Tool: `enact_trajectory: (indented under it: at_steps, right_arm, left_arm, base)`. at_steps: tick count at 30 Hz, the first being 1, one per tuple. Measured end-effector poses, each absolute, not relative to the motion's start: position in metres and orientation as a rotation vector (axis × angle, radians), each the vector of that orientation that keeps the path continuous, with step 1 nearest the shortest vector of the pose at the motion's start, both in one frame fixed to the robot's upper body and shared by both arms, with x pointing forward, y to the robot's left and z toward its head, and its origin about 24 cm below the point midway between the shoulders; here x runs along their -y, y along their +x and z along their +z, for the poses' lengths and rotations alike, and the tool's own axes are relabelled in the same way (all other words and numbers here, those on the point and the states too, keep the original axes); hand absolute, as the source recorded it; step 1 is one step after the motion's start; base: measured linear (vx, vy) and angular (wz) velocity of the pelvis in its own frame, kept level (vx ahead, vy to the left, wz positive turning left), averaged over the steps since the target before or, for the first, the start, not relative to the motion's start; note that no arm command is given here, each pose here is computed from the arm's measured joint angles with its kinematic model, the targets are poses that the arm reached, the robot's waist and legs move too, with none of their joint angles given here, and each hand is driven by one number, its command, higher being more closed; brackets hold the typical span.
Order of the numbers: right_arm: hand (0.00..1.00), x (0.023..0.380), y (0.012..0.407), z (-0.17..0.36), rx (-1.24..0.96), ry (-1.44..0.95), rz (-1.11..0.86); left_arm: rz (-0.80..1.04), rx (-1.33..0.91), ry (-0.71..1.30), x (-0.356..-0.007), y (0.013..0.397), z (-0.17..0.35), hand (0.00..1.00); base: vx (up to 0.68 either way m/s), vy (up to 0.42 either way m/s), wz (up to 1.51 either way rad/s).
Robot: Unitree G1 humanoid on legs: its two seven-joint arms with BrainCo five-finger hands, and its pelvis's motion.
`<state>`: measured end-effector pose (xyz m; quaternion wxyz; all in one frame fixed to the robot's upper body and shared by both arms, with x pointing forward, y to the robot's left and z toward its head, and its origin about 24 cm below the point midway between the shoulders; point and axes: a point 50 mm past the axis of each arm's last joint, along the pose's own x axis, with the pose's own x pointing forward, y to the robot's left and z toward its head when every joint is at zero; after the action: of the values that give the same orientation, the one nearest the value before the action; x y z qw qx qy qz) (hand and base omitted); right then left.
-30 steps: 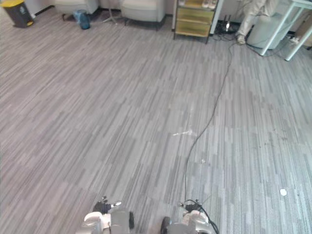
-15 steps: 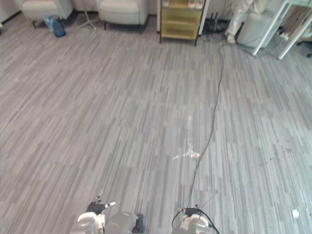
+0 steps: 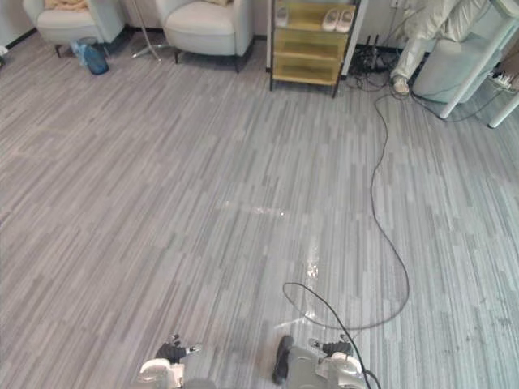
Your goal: Pick up cushions and gather them together orderly.
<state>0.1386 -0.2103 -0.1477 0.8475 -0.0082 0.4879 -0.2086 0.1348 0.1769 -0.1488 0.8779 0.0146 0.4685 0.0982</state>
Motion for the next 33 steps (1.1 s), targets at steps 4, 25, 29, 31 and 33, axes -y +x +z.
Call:
enact_trajectory:
  at_steps: [4, 25, 29, 31, 33]
  right_arm:
    - [0.00, 0.205, 0.141, -0.149, -1.038, -0.008, -0.437]
    - [0.00, 0.203, 0.116, -0.157, -1.109, -0.033, -0.412]
    - [0.00, 0.211, 0.116, -0.156, -1.103, -0.033, -0.437]
    - [0.00, 0.209, 0.118, -0.155, -1.091, -0.022, -0.439]
    - [0.00, 0.206, 0.118, -0.156, -1.089, -0.003, -0.444]
  left_arm:
    - [0.190, -0.894, 0.041, -0.177, 0.150, -0.139, 0.00]
    - [0.151, -0.982, 0.140, -0.193, 0.134, -0.147, 0.00]
    - [0.132, -1.006, 0.116, -0.180, 0.129, -0.152, 0.00]
    - [0.130, -0.995, 0.097, -0.175, 0.133, -0.151, 0.00]
    - [0.116, -0.964, 0.098, -0.172, 0.140, -0.147, 0.00]
  base:
    - [0.51, 0.002, -0.27]
    - [0.45, 0.042, 0.11]
    - [0.43, -0.235, 0.28]
    - [0.42, -0.184, 0.19]
    - [0.37, -0.085, 0.02]
